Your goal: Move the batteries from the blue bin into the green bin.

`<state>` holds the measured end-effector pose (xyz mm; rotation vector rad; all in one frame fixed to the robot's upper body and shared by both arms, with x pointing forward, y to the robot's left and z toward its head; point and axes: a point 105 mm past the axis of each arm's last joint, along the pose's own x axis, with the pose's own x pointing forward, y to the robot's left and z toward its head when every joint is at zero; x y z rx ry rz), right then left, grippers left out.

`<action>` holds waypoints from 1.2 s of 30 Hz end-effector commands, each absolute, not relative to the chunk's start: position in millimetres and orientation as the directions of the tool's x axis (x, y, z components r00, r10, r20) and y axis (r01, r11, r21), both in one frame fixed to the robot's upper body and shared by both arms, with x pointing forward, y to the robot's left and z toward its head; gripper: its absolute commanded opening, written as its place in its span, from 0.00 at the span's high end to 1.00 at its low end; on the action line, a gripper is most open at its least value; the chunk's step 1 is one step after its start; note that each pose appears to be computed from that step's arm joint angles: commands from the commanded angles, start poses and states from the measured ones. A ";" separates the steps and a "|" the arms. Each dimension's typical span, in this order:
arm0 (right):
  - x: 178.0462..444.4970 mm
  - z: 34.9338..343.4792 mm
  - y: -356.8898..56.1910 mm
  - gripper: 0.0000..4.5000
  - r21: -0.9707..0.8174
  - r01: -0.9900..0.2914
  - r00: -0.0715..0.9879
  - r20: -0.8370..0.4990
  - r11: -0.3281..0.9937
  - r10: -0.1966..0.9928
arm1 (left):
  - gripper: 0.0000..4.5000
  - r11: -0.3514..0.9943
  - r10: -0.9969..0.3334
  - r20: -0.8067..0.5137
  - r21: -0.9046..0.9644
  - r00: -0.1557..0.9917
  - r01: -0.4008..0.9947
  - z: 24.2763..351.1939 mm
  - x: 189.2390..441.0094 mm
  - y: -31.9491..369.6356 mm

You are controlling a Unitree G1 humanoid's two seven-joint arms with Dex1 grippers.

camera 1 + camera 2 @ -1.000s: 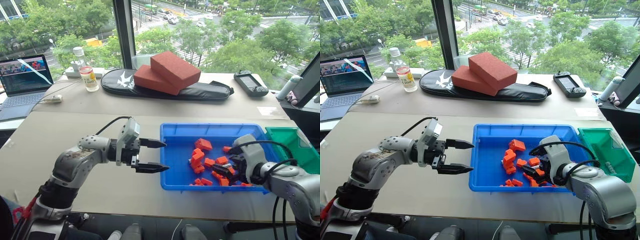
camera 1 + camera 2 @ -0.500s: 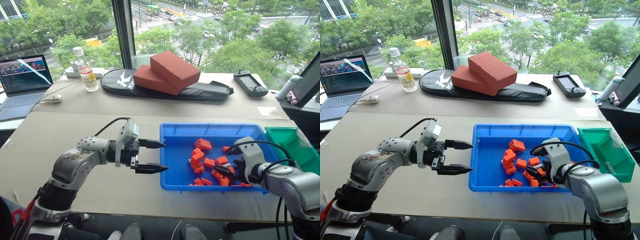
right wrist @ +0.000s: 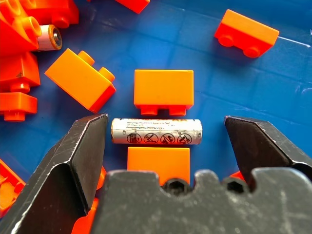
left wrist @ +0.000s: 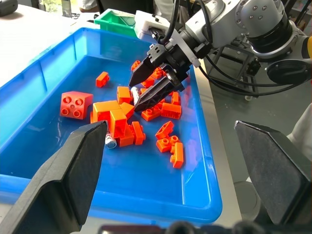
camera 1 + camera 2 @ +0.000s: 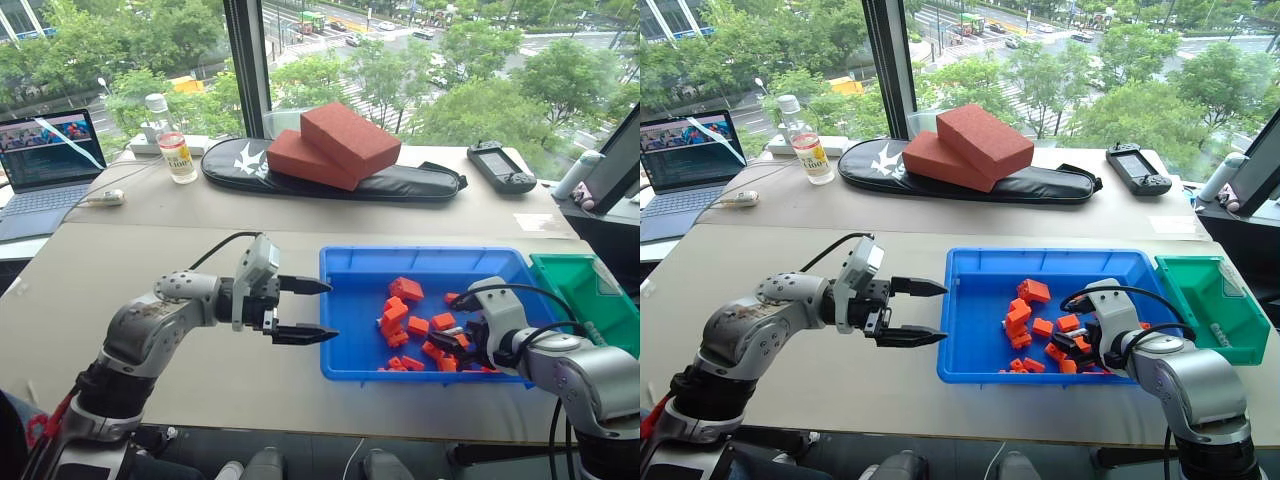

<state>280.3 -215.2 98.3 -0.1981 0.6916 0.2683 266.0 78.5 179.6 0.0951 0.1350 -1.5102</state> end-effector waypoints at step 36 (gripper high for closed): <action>277.6 204.4 -379.5 0.13 -0.248 0.443 0.849 -0.193 0.862 -0.492 | 0.00 0.046 -0.988 -0.143 0.030 0.050 0.998 189.4 266.1 75.1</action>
